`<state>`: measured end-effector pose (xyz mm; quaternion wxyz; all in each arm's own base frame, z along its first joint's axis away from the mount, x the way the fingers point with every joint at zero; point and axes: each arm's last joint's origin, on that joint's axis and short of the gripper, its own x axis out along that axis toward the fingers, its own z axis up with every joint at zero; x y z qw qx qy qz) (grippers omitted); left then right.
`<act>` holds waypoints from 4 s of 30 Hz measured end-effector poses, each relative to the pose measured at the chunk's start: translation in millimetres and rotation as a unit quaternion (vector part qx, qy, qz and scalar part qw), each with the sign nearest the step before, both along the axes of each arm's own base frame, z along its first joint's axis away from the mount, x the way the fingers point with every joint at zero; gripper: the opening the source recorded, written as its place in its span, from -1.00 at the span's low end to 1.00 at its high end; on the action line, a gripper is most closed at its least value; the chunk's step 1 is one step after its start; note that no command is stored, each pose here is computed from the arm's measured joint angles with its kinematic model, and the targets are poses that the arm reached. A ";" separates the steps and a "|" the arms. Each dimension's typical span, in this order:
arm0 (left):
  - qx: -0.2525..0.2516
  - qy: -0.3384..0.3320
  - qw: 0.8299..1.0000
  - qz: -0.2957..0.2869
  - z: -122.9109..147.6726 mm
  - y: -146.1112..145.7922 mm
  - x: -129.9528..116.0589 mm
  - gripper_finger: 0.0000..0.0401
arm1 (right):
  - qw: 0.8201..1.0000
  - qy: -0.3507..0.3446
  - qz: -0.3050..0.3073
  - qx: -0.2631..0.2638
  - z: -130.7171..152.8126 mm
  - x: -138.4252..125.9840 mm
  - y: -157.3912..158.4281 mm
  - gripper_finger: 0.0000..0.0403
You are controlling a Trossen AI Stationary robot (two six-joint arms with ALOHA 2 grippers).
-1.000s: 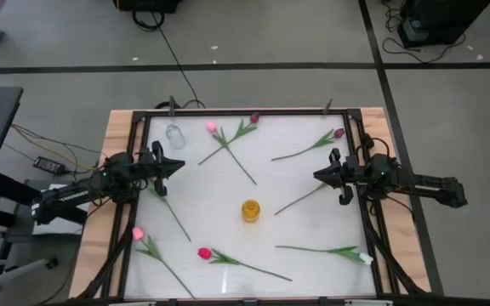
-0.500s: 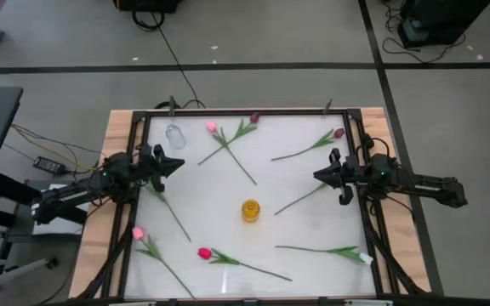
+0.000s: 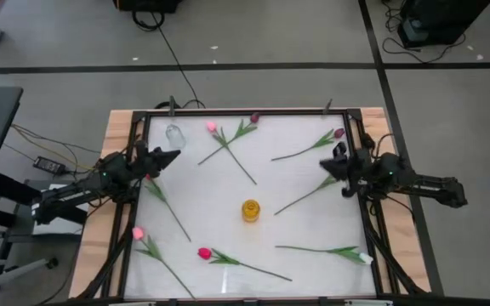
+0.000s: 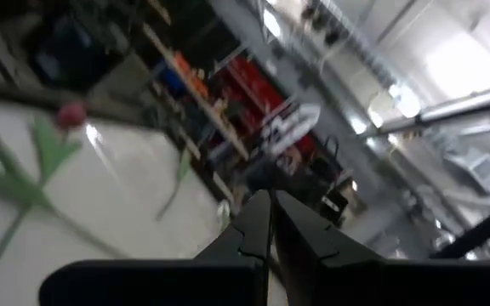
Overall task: Sort flowers into vase by color
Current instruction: Put the top white tulip into the yellow flower vase
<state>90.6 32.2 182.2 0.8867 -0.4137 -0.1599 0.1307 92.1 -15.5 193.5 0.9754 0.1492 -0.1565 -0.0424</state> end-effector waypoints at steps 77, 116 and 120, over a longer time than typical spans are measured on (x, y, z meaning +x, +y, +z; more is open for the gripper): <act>0.136 0.407 0.901 -0.070 74.7 35.8 83.6 -0.41 | 0.395 0.405 -0.418 0.711 -20.9 71.3 -12.5 0.09; 0.140 0.317 0.938 -0.030 92.0 39.1 90.8 -0.41 | 0.797 0.409 -0.295 0.332 31.1 147.6 -24.7 -0.94; 0.145 0.305 0.941 -0.026 94.6 39.4 91.5 -0.41 | 0.870 0.377 -0.241 0.209 60.4 166.5 -20.2 -0.94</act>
